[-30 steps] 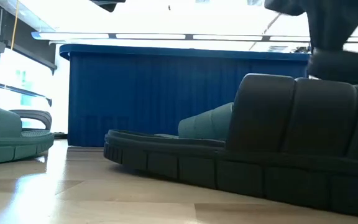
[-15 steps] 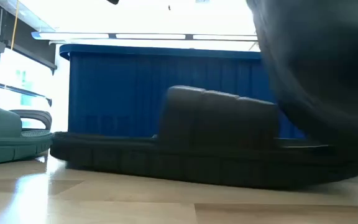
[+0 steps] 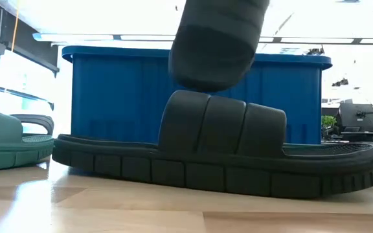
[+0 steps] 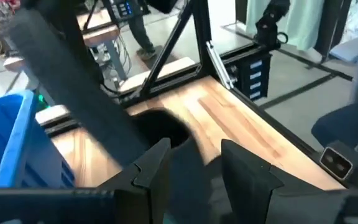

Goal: Pick and place slides into bin
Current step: Put the black slipper into the blue bin

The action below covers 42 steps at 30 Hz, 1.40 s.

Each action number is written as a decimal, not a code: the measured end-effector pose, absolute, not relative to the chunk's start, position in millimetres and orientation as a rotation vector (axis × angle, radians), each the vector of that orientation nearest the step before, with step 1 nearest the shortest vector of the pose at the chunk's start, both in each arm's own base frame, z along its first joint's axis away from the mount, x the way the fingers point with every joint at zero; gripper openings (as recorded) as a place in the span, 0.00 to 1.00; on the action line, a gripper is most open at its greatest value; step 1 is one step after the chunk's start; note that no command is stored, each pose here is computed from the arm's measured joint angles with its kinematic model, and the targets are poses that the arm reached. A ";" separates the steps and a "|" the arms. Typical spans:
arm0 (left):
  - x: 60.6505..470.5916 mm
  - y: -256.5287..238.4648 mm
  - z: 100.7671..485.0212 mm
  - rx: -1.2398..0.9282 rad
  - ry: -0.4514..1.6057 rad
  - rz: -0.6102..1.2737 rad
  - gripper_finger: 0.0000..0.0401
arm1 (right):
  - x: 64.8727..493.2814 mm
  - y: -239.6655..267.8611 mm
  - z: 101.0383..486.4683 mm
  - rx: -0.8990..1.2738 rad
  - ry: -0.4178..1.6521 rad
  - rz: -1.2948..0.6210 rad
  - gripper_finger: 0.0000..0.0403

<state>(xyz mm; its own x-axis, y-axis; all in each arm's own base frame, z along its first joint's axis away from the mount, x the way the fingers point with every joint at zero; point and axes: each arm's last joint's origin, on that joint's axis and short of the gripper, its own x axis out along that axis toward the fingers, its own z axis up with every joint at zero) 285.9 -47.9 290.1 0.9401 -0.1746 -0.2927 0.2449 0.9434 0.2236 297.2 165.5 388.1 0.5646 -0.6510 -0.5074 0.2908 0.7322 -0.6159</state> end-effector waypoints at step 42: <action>295.3 -39.6 288.2 0.385 0.266 0.115 0.32 | 315.7 155.3 391.5 -0.742 0.792 -0.554 0.00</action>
